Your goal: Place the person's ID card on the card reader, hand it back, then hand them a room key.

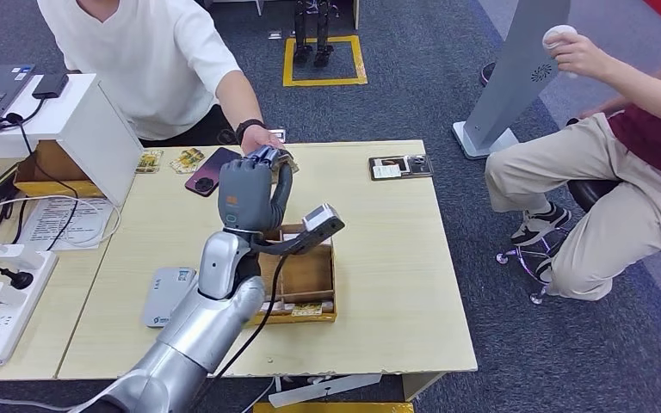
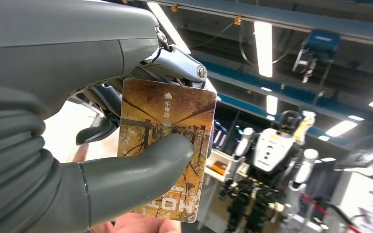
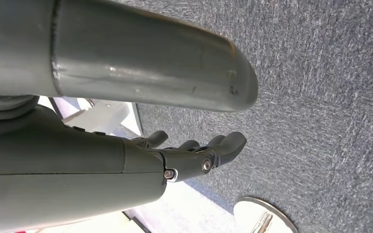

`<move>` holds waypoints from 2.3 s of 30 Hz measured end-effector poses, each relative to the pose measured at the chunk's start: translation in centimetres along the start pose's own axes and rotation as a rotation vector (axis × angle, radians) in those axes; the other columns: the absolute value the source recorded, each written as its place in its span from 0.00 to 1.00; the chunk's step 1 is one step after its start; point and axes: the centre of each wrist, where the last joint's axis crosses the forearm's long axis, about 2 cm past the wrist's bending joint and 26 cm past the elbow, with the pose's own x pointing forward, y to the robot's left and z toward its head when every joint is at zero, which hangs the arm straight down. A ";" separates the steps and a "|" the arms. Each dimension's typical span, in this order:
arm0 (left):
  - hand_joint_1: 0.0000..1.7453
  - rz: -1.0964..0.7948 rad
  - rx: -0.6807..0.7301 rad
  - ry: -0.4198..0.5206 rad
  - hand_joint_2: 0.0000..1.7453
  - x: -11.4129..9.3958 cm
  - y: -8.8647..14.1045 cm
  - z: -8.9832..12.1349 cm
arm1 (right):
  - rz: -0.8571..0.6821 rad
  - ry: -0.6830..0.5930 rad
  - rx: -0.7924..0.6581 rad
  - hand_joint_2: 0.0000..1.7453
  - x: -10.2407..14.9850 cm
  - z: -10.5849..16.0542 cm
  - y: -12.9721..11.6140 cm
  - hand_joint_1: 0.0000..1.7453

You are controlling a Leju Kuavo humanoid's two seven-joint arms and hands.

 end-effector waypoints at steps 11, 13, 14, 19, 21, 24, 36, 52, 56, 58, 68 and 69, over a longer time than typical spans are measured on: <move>1.00 -0.106 -0.051 0.138 1.00 -4.1 -0.5 0.1 | -0.007 0.016 0.002 0.00 -0.1 0.0 0.0 0.00; 1.00 -0.128 -0.055 0.158 1.00 -4.6 -0.5 0.2 | -0.009 0.018 0.002 0.00 -0.1 0.0 0.0 0.00; 1.00 -0.142 -0.056 0.171 1.00 -4.9 -0.5 0.2 | -0.011 0.019 0.001 0.00 -0.1 0.0 0.1 0.00; 1.00 -0.207 -0.060 0.236 1.00 -7.0 -0.2 0.7 | -0.014 0.027 0.002 0.00 -0.5 0.1 0.2 0.00; 1.00 -0.220 -0.062 0.251 1.00 -7.8 -0.1 0.9 | -0.016 0.030 0.002 0.00 -0.6 0.1 0.2 0.00; 1.00 -0.234 -0.065 0.269 1.00 -8.5 0.0 1.1 | -0.017 0.032 0.000 0.00 -0.7 0.1 0.3 0.00; 0.06 -0.234 -0.081 0.317 1.00 -9.8 0.0 2.5 | -0.004 0.038 -0.011 0.00 -1.2 0.2 0.5 0.00; 0.00 -0.209 -0.030 0.358 1.00 -10.9 1.0 3.7 | -0.003 0.041 -0.024 0.00 -1.4 0.3 0.5 0.00; 0.00 -0.205 -0.021 0.371 1.00 -11.0 1.1 3.7 | -0.003 0.041 -0.024 0.00 -1.4 0.3 0.5 0.00; 0.00 -0.203 -0.018 0.372 1.00 -11.1 1.2 3.7 | -0.004 0.042 -0.024 0.00 -1.4 0.3 0.5 0.00; 0.00 -0.054 0.048 0.367 1.00 -11.2 1.9 4.8 | -0.018 0.047 -0.034 0.00 -2.1 0.4 0.7 0.00; 0.00 -0.039 0.060 0.368 1.00 -11.2 2.0 5.0 | -0.018 0.047 -0.035 0.00 -2.2 0.4 0.8 0.00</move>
